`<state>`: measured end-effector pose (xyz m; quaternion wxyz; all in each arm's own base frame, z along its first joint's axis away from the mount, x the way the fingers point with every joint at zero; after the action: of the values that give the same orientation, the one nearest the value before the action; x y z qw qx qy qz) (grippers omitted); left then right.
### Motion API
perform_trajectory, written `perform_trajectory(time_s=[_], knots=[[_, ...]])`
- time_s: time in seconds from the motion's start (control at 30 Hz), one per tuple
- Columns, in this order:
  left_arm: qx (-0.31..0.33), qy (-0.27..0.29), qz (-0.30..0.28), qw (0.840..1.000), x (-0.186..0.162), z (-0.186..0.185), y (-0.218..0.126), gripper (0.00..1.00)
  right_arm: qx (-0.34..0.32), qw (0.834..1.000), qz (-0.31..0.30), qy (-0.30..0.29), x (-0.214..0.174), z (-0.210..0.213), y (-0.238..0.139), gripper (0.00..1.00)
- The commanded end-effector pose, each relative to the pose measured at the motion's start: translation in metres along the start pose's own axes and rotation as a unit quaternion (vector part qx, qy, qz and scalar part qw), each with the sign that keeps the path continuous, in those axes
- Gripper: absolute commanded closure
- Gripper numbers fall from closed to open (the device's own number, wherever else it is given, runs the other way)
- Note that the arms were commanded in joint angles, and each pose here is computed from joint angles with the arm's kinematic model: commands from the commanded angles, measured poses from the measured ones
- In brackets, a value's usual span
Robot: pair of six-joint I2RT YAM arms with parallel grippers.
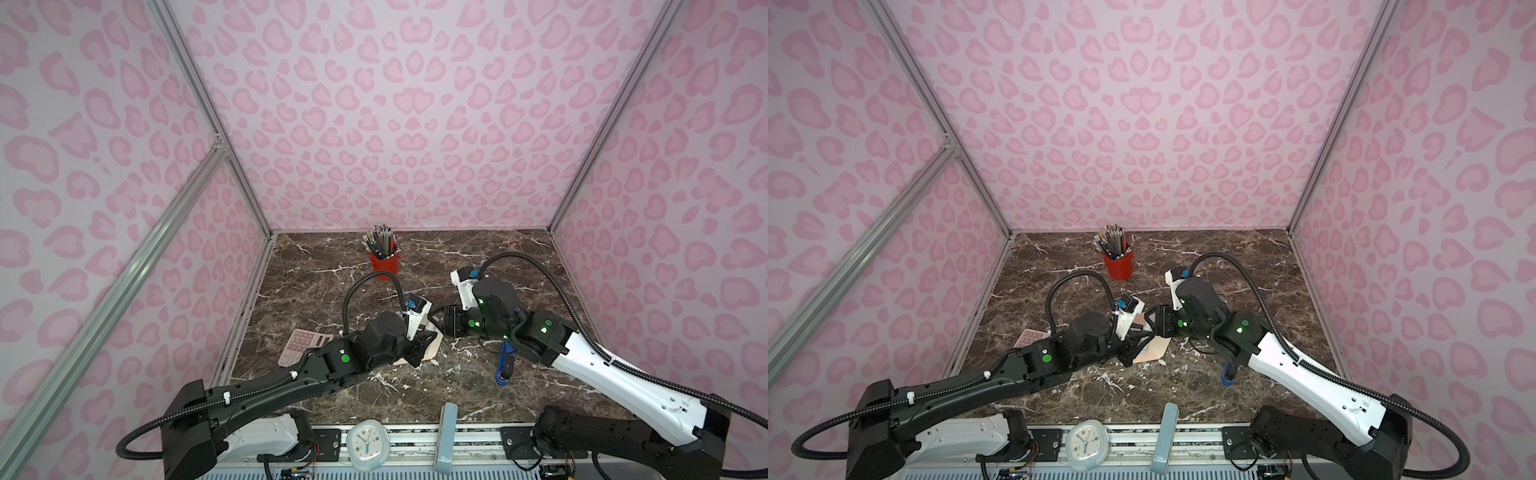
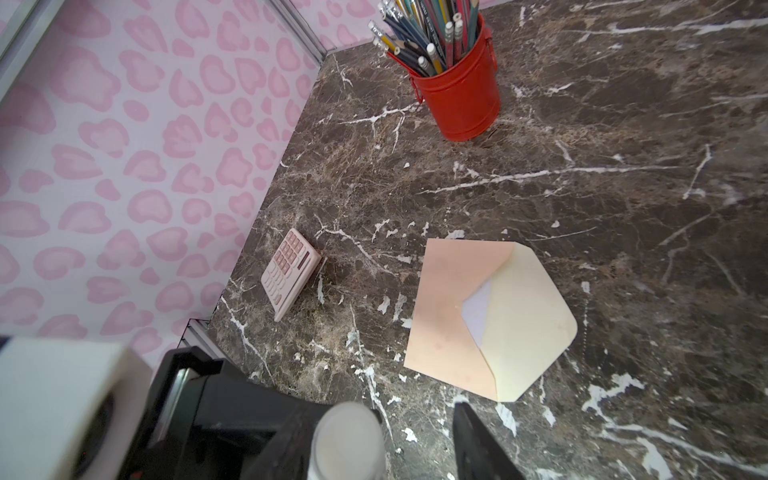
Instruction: Place the letter into the envelope and seal it
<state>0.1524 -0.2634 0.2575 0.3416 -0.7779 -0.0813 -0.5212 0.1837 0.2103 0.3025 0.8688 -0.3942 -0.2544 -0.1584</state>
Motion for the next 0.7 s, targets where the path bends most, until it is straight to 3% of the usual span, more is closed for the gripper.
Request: perform_trajectory(time_s=[0.0, 0.33, 0.5, 0.63, 0.67], knots=[[-0.004, 0.005, -0.029, 1.000, 0.011, -0.003, -0.001, 0.76, 0.002, 1.000, 0.007, 0.003, 0.000, 0.003, 0.002, 0.51], [-0.002, 0.008, -0.038, 0.999, 0.011, -0.002, -0.003, 0.76, 0.005, 1.000, 0.019, 0.013, -0.002, 0.005, 0.012, 0.56], [-0.006, 0.009, -0.037, 0.999, 0.009, -0.002, -0.004, 0.75, 0.010, 1.000, 0.015, 0.013, -0.001, 0.006, 0.013, 0.74], [-0.014, 0.006, -0.034, 0.999, 0.007, -0.003, -0.004, 0.65, 0.011, 1.000, 0.006, 0.012, 0.002, 0.008, 0.010, 0.81], [-0.016, 0.005, -0.032, 0.999, 0.006, -0.003, -0.004, 0.56, 0.012, 1.000, 0.006, 0.011, 0.003, 0.009, 0.009, 0.82]])
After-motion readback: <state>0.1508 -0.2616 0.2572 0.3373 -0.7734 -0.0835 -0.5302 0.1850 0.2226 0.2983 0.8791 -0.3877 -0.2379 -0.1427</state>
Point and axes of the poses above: each gripper's point midway between its finger pads, its own y axis out along the fingers, its own z axis along the line the jaws close on, x = y × z, the point moved 9 cm from there along -y, back along the fingers, and after that the axes turned 3 degrees about y, right-handed, at the moved point
